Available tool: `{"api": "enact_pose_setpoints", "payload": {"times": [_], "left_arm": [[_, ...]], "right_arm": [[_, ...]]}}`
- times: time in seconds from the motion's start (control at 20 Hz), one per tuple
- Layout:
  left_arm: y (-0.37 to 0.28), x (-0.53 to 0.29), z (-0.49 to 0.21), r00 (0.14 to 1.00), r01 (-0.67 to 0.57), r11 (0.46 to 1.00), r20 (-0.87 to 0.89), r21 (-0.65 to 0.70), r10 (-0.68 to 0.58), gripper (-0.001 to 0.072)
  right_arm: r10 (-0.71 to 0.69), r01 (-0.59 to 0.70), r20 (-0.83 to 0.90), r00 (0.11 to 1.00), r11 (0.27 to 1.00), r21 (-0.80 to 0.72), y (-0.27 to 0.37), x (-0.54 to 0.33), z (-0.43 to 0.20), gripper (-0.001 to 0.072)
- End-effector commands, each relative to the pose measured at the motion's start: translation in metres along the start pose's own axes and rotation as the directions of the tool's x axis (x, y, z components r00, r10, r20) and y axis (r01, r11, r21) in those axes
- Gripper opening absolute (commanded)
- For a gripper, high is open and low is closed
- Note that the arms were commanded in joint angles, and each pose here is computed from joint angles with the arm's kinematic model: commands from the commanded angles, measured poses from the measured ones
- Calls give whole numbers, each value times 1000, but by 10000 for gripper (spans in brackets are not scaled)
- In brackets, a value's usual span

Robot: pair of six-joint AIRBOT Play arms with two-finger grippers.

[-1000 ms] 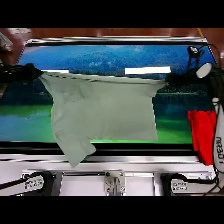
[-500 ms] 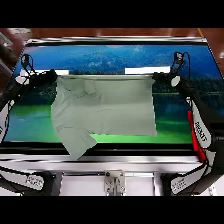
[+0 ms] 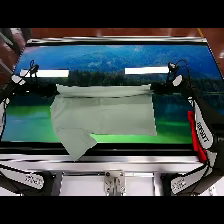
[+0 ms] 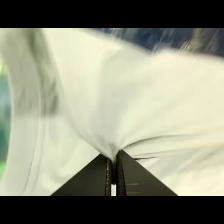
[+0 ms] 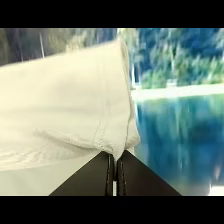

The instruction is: Fold the shirts.

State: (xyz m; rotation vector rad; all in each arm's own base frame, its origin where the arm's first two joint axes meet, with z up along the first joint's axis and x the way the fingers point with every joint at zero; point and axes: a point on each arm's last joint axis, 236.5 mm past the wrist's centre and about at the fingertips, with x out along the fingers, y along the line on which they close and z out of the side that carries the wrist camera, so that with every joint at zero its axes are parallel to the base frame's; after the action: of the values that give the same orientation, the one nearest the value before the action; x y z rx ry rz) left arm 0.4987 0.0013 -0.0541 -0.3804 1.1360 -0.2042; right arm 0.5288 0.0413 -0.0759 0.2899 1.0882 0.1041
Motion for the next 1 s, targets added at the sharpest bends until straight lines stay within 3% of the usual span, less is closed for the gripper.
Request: {"api": "enact_pose_setpoints", "payload": {"times": [0.0,0.2,0.25,0.3,0.35,0.4,0.45,0.55,0.75,0.85,0.95], "left_arm": [[24,-7,-61,962,-82,996,-263,-19,74,40],[12,4,-68,954,-69,998,-293,-15,61,42],[10,5,-69,953,-70,997,-296,-20,61,71],[10,5,-69,953,-72,997,-296,-28,60,176],[11,3,-69,953,-80,995,-297,-54,60,357],[13,-2,-68,950,-85,993,-306,-80,56,512],[15,-12,-66,946,-84,992,-320,-95,49,537],[24,-43,-61,941,-87,990,-336,-113,44,535],[44,-118,-86,930,-84,983,-367,-162,19,537],[53,-133,-133,915,-78,973,-402,-219,-17,542],[51,-123,-194,901,-44,943,-422,-330,-106,542]], "right_arm": [[-11,15,-137,991,999,30,-4,-2,-32,59],[-38,52,-184,982,996,73,-11,0,-44,60],[-27,47,-211,977,995,89,-9,1,-51,60],[-6,32,-239,971,994,107,-4,1,-58,63],[9,20,-243,970,993,120,0,1,-59,166],[27,4,-242,970,992,128,5,-2,-58,403],[38,-12,-253,967,994,106,7,-13,-56,588],[16,-11,-273,962,1000,21,2,-44,-51,596],[-163,163,-401,901,986,-36,-66,-134,-78,592],[-125,171,-494,860,984,49,-89,-158,-118,592],[5,104,-502,865,976,190,-85,-162,-149,592]]}}
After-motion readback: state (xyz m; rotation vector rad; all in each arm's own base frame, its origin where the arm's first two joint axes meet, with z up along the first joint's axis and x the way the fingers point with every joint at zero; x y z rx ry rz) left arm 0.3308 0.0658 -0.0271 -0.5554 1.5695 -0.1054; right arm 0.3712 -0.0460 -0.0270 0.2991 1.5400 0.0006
